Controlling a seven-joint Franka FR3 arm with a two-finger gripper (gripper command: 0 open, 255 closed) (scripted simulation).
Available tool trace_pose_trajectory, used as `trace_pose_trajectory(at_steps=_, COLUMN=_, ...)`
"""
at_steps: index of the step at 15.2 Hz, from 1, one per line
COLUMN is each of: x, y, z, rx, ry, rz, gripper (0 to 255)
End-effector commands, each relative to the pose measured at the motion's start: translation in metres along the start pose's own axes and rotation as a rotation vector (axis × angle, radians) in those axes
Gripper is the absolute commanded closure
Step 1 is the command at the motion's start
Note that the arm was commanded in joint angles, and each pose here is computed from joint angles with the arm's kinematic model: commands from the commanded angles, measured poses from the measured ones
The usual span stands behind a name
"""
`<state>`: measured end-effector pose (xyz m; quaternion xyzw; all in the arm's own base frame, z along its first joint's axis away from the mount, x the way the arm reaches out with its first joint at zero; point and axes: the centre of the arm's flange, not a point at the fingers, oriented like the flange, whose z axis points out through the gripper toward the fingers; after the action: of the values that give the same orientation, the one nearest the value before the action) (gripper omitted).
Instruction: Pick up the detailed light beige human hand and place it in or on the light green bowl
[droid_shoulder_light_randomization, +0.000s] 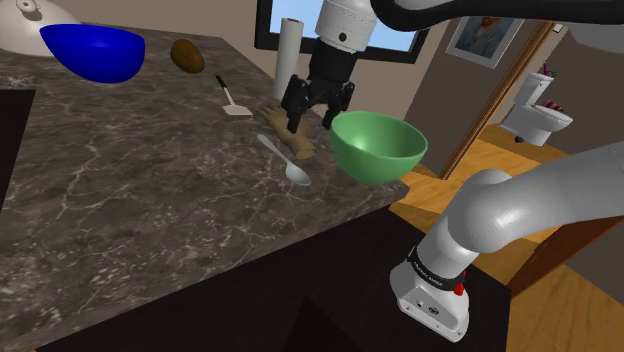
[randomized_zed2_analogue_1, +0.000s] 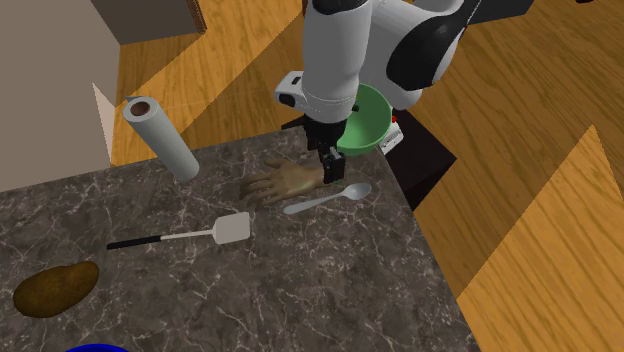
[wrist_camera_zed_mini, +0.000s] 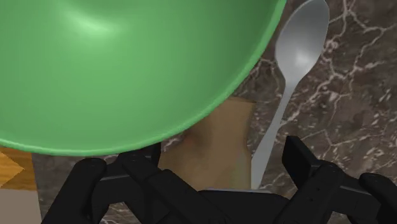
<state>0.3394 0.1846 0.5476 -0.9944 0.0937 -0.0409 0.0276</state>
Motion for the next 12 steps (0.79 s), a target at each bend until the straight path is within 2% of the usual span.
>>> trace_pose_trajectory(at_steps=1, x=-0.001, y=-0.004, z=0.013, rx=-0.003, ry=-0.012, rz=0.012, gripper=0)
trace_pose_trajectory(at_steps=7, x=-0.002, y=-0.004, z=0.042, rx=-0.003, ry=-0.012, rz=0.012, gripper=0)
trace_pose_trajectory(at_steps=12, x=-0.002, y=-0.004, z=0.042, rx=-0.003, ry=-0.012, rz=0.012, gripper=0)
